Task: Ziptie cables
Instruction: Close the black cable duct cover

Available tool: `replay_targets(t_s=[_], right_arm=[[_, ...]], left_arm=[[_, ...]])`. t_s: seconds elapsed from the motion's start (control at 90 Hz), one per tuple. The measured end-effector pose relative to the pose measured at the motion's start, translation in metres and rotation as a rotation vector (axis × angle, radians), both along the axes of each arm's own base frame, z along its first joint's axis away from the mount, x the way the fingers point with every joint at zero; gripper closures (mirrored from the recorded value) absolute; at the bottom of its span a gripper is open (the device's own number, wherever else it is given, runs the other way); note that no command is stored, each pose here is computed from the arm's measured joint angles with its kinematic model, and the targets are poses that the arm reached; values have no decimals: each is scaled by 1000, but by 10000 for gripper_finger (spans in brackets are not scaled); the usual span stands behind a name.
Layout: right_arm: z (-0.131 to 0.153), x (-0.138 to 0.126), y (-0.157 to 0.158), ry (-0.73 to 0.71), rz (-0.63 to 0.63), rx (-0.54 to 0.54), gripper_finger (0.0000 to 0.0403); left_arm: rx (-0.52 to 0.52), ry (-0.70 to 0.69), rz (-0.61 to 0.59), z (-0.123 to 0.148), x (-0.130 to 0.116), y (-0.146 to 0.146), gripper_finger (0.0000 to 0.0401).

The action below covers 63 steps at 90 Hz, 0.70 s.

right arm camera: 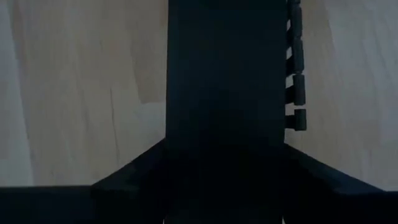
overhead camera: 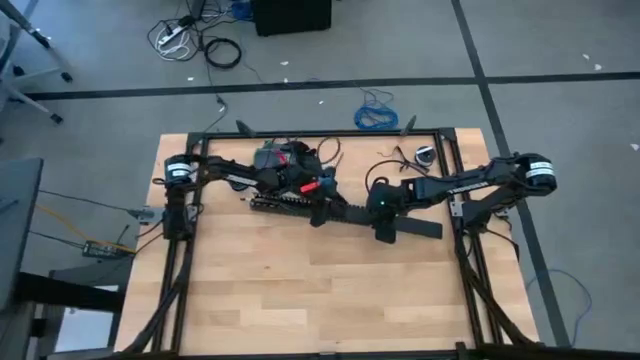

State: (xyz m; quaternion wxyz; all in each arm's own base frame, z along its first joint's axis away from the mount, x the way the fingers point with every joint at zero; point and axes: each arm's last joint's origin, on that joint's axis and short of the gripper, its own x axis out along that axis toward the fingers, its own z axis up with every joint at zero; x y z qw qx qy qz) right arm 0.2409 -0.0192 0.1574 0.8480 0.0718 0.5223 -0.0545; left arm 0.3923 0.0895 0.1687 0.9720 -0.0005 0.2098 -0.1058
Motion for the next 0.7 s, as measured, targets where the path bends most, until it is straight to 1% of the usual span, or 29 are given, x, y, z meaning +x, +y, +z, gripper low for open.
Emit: replay_targets(t_s=[0.033, 0.156, 0.289, 0.456, 0.544, 0.7], right_arm=[[2, -1, 0, -3, 2, -1, 186], [13, -6, 4, -39, 11, -1, 186], [27, -14, 6, -86, 19, -2, 186], [35, -18, 7, -118, 6, 20, 186], [34, -20, 8, -93, 0, 53, 185], [30, -28, 10, -3, -12, 136, 177]], left_arm=[[2, -14, 1, 6, -2, 1, 315], [18, 2, 9, 20, -11, 9, 314], [6, 45, 40, 18, -17, 20, 313], [3, 38, 40, 18, -18, 24, 313], [3, 37, 39, 18, -18, 24, 313], [2, 39, 40, 18, -18, 23, 313]])
